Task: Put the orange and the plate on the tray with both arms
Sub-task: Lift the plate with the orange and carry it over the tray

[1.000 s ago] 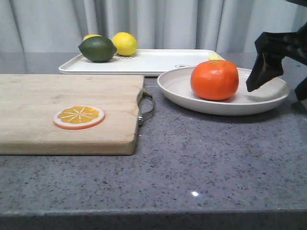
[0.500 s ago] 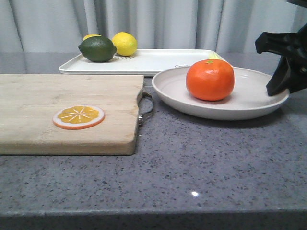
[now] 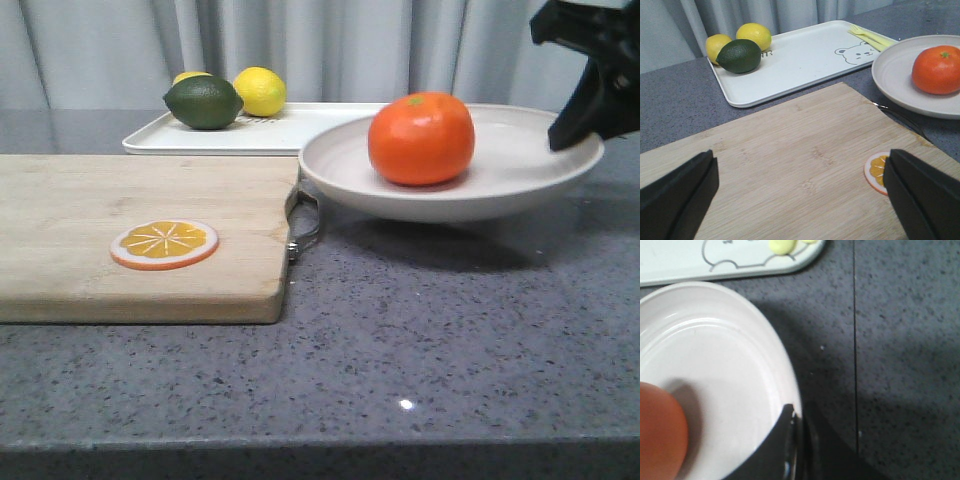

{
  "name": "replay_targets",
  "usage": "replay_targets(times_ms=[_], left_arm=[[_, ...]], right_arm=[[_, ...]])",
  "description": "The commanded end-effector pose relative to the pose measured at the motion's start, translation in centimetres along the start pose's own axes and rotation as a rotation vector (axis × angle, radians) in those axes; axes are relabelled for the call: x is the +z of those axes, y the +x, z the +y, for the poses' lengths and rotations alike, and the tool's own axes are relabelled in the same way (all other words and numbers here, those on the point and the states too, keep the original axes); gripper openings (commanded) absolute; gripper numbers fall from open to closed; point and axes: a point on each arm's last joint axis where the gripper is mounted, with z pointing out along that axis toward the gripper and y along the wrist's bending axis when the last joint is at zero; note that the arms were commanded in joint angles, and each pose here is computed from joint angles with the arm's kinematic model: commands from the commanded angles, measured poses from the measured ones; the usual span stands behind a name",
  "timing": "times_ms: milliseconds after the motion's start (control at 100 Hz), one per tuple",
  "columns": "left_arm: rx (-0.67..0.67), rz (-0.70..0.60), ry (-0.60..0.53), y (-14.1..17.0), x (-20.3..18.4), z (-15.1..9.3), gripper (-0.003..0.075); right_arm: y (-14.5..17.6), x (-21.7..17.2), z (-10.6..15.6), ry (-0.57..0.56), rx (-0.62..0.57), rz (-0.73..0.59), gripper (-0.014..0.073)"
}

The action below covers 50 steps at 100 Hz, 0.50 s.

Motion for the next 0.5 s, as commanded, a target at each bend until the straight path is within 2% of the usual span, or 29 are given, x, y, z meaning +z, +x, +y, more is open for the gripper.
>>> replay_targets(times_ms=[0,230,490], left_arm=[[-0.016,-0.072,-0.045,-1.3,-0.2,0.4,0.0641],[-0.016,-0.072,-0.045,-1.3,-0.2,0.4,0.0641],[-0.016,-0.072,-0.045,-1.3,-0.2,0.4,0.0641]], right_arm=[[-3.2,-2.2,1.6,-0.051,-0.009,-0.128,-0.006],[-9.0,-1.7,3.7,-0.105,-0.042,-0.206,-0.006],[-14.4,3.1,5.0,-0.153,-0.07,-0.185,-0.006]])
